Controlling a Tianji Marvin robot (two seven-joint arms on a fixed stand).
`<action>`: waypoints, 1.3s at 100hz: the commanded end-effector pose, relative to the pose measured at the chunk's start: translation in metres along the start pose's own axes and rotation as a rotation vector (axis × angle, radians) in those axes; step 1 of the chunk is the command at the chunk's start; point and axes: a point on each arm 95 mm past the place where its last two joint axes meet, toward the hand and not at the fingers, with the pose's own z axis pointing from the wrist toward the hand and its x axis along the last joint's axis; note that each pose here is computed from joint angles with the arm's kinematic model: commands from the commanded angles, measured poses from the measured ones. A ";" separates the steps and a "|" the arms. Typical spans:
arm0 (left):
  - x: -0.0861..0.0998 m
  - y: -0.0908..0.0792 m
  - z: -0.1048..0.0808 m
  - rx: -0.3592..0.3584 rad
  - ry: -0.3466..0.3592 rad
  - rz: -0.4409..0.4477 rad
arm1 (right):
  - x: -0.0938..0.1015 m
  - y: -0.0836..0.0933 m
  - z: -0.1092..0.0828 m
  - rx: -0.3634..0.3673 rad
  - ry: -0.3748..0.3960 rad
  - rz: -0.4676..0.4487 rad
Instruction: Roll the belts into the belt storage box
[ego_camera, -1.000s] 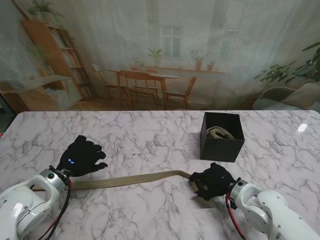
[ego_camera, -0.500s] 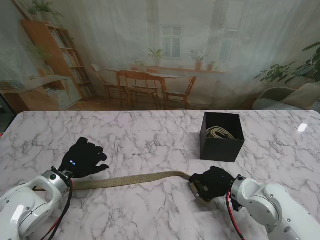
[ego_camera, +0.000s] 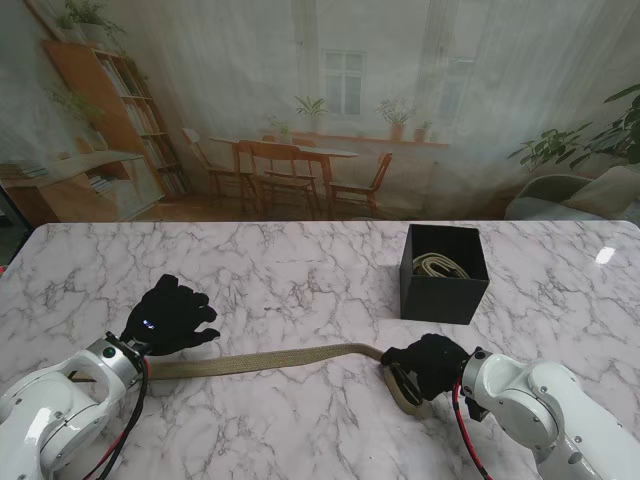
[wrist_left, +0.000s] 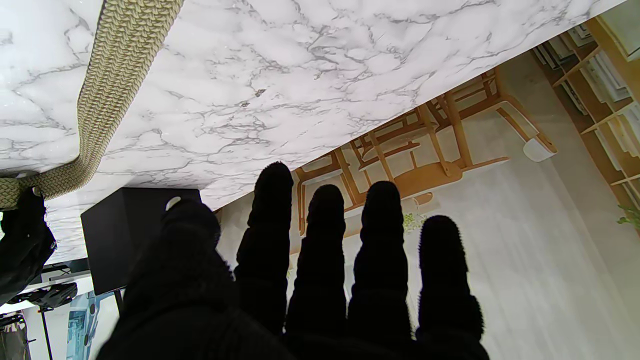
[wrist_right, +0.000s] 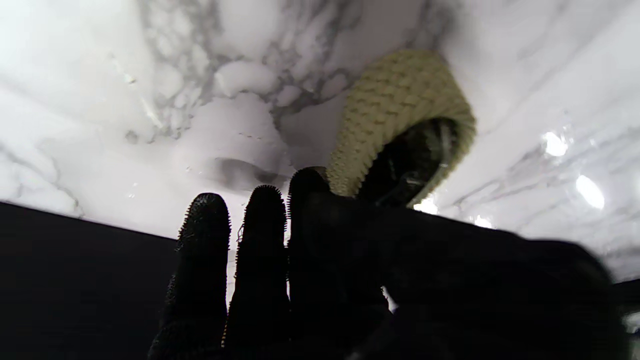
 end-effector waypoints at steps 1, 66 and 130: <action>0.002 0.003 0.001 -0.015 0.004 -0.008 | -0.003 -0.011 0.001 0.032 -0.001 -0.028; 0.003 0.003 0.003 -0.016 0.011 -0.014 | -0.005 -0.029 0.011 -0.053 -0.033 -0.019; 0.003 0.004 0.004 -0.014 0.010 -0.013 | -0.009 -0.039 0.018 -0.168 -0.070 0.029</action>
